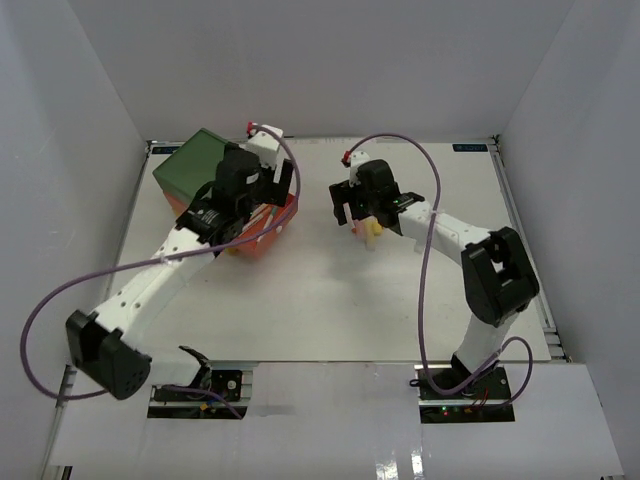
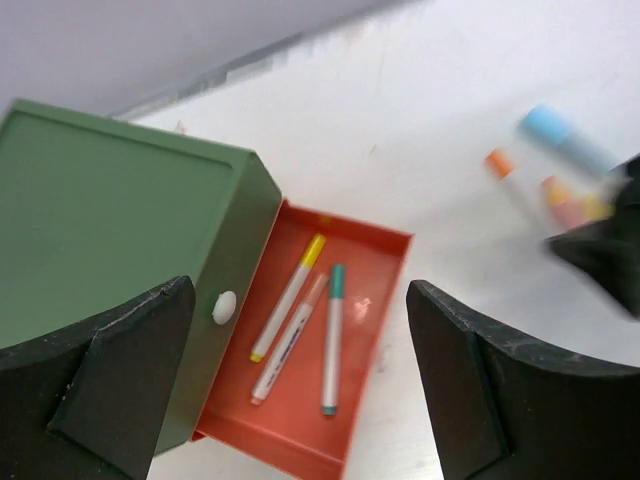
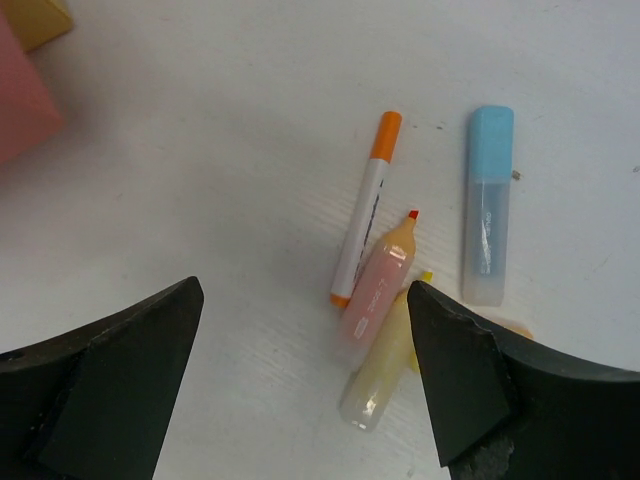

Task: Sort the stationery into containers
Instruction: Pick up the pen from the center of the board.

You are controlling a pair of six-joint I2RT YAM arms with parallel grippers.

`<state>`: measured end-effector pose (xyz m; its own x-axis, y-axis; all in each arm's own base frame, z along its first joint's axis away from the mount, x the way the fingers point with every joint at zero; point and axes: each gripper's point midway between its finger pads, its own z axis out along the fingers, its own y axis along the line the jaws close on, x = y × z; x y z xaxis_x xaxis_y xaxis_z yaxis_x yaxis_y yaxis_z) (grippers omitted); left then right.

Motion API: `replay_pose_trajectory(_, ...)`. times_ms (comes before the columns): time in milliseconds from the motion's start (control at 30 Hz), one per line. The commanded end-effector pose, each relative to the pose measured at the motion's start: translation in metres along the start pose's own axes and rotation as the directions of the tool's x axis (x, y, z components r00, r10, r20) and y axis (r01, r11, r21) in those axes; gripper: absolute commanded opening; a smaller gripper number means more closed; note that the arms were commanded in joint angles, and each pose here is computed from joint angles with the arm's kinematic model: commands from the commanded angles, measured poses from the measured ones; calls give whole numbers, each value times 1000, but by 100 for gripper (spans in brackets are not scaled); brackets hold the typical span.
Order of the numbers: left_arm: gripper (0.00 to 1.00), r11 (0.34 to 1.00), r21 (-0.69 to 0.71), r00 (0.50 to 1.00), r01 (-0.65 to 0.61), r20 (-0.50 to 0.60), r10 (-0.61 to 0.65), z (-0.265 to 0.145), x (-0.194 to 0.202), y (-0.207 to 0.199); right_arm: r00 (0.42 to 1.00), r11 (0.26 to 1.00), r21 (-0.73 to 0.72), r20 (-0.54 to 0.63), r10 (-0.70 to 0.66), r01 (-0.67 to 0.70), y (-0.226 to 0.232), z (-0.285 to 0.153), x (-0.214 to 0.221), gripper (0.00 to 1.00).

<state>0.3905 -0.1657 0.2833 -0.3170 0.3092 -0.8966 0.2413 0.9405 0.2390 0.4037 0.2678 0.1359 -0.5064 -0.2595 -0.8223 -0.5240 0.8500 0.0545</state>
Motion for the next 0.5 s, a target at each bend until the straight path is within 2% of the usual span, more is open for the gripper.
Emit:
replay_pose_trajectory(0, 98, 972, 140, 956, 191, 199, -216, -58, -44, -1, 996, 997, 70, -84, -20, 26, -13, 21, 5, 89)
replay_pose_trajectory(67, 98, 954, 148, 907, 260, 301, -294, -83, -58, 12, 993, 996, 86, -120, -21, 32, -16, 32, 10, 85)
replay_pose_trajectory(100, 98, 950, 149, 909, 274, 283, -306, -79, -37, 8, 988, 995, 95, -153, -22, 37, -17, 42, 20, 81)
replay_pose_trajectory(133, 98, 939, 165, 879, 300, 334, -340, -85, -42, 10, 989, 993, 111, -149, -19, 36, -20, 47, 15, 77)
replay_pose_trajectory(200, 98, 931, 167, 853, 325, 373, -365, -98, -40, 18, 984, 992, 119, -177, -14, 36, -22, 57, 25, 69)
replay_pose_trajectory(467, 98, 931, 122, 843, 344, 395, -364, -101, -23, 29, 975, 991, 128, -222, 0, 29, -23, 84, 37, 54)
